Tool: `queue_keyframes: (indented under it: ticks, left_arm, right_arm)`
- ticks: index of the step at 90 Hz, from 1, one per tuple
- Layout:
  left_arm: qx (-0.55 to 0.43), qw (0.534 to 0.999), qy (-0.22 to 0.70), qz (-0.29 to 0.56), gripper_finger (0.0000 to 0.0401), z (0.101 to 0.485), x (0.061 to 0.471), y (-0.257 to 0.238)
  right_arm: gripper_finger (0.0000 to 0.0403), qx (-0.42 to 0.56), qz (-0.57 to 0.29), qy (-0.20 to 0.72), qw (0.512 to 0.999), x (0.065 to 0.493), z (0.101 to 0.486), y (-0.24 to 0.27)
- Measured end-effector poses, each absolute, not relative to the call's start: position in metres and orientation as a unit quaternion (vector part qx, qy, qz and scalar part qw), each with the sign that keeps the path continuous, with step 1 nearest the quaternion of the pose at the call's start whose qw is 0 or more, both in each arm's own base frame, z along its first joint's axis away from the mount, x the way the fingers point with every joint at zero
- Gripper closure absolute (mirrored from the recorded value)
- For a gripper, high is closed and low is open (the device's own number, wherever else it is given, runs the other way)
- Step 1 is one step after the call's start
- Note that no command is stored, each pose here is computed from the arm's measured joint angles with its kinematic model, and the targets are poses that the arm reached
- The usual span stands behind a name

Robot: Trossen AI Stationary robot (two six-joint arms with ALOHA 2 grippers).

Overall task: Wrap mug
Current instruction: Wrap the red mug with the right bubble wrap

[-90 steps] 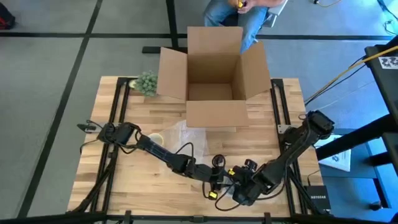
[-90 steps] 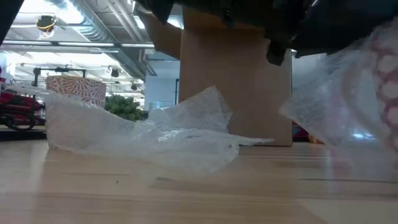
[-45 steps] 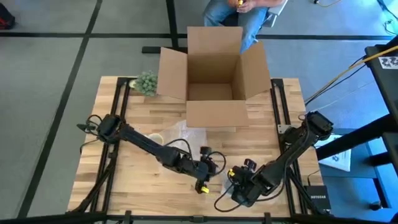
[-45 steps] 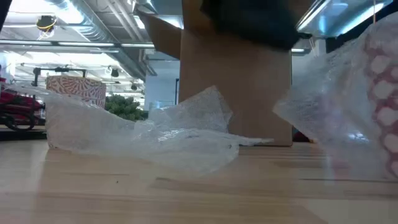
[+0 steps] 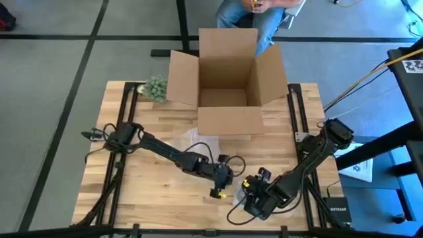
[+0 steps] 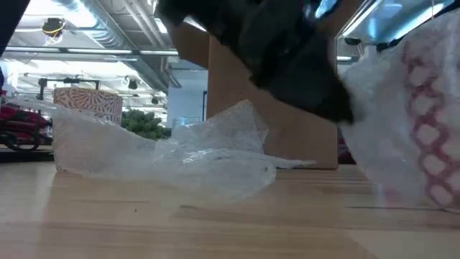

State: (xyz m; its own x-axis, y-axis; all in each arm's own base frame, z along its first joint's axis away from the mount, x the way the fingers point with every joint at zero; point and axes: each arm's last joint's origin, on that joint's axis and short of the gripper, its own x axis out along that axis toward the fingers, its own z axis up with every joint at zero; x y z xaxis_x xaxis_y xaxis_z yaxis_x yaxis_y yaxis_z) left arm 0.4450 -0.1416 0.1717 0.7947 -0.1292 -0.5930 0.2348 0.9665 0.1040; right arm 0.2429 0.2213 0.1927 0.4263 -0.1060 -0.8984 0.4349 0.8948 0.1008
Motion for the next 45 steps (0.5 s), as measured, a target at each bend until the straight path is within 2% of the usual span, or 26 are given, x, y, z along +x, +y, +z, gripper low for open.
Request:
queue_keyframes:
  ticks: [8,28,34,45]
  left_arm:
    - [0.085,0.944,0.301,-0.103,0.0291,0.173,0.444,-0.146]
    - [0.099,0.947,0.283,-0.118,0.0388,0.193,0.434,-0.16]
    - [0.096,0.95,0.272,-0.119,0.0396,0.201,0.432,-0.162]
    - [0.096,0.951,0.268,-0.12,0.0387,0.206,0.43,-0.164]
  right_arm:
    - [0.022,0.16,-0.163,0.509,0.83,0.243,0.193,0.221]
    - [0.022,0.159,-0.163,0.508,0.831,0.242,0.193,0.222]
    - [0.022,0.16,-0.164,0.506,0.831,0.243,0.193,0.221]
    - [0.022,0.16,-0.165,0.504,0.832,0.243,0.193,0.221]
